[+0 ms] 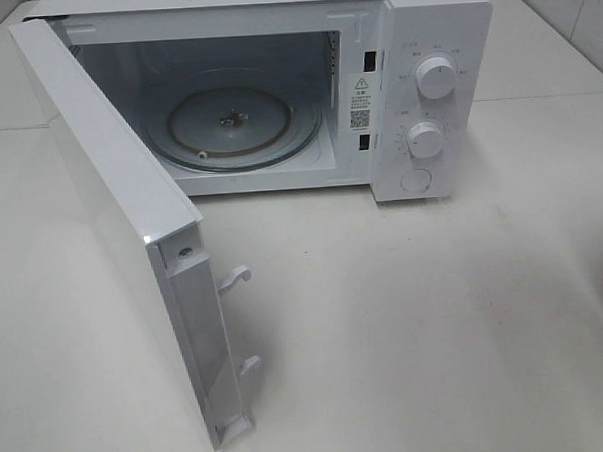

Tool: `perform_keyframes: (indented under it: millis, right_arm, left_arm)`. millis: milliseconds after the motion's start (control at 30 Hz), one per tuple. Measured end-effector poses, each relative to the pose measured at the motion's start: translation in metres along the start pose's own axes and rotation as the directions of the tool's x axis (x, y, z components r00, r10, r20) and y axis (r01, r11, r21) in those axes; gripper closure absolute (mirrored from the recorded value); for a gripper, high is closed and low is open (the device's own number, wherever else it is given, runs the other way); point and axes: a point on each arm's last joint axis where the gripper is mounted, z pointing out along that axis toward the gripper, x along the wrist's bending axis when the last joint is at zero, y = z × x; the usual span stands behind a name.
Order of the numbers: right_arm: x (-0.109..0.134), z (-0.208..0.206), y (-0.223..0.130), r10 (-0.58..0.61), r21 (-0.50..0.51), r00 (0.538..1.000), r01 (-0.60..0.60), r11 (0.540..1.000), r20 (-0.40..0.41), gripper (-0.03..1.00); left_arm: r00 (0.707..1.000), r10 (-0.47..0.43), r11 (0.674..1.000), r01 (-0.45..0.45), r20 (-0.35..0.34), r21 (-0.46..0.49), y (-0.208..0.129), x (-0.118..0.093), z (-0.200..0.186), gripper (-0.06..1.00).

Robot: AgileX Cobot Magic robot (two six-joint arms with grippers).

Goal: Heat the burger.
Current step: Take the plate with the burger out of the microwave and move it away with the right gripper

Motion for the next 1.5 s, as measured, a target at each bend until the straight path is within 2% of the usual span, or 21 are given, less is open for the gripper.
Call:
perform_keyframes:
  millis: [167,333,433,500,600,667,767,833,933,1000,1067,1500]
  right_arm:
    - [0.003,0.007,0.004,0.051,0.040,0.999,-0.051,0.998,-0.016,0.86]
    - [0.007,0.018,0.010,0.177,0.103,0.984,-0.174,0.979,-0.024,0.86]
    - [0.008,0.020,0.011,0.200,0.117,0.980,-0.196,0.974,-0.024,0.86]
    - [0.011,0.027,0.014,0.278,0.173,0.961,-0.271,0.947,-0.014,0.86]
    - [0.011,0.028,0.016,0.295,0.183,0.956,-0.288,0.940,-0.010,0.86]
    - [0.009,0.033,0.024,0.378,0.220,0.926,-0.373,0.901,0.023,0.86]
    - [0.008,0.034,0.026,0.390,0.223,0.920,-0.387,0.895,0.033,0.86]
    - [0.007,0.041,0.033,0.431,0.266,0.899,-0.435,0.860,0.076,0.86]
    - [0.008,0.043,0.035,0.443,0.276,0.892,-0.449,0.850,0.086,0.86]
    - [0.010,0.052,0.041,0.477,0.308,0.872,-0.486,0.818,0.110,0.86]
    - [0.011,0.055,0.045,0.485,0.316,0.867,-0.495,0.809,0.117,0.86]
    - [0.022,0.080,0.055,0.460,0.382,0.875,-0.481,0.789,0.153,0.86]
  left_arm:
    - [1.000,0.000,1.000,0.000,0.000,0.000,0.000,0.000,0.000,-0.05]
    - [1.000,0.000,1.000,0.000,0.000,0.000,0.000,0.000,0.000,-0.05]
    - [1.000,0.000,1.000,0.000,0.000,0.000,0.000,0.000,0.000,-0.05]
    - [1.000,0.000,1.000,0.000,0.000,0.000,0.000,0.000,0.000,-0.05]
    - [1.000,0.000,1.000,0.000,0.000,0.000,0.000,0.000,0.000,-0.05]
    - [1.000,0.000,1.000,0.000,0.000,0.000,0.000,0.000,0.000,-0.05]
    - [1.000,0.000,1.000,0.000,0.000,0.000,0.000,0.000,0.000,-0.05]
    - [1.000,0.000,1.000,0.000,0.000,0.000,0.000,0.000,0.000,-0.05]
    - [1.000,0.000,1.000,0.000,0.000,0.000,0.000,0.000,0.000,-0.05]
    - [1.000,0.000,1.000,0.000,0.000,0.000,0.000,0.000,0.000,-0.05]
    - [1.000,0.000,1.000,0.000,0.000,0.000,0.000,0.000,0.000,-0.05]
    - [1.000,0.000,1.000,0.000,0.000,0.000,0.000,0.000,0.000,-0.05]
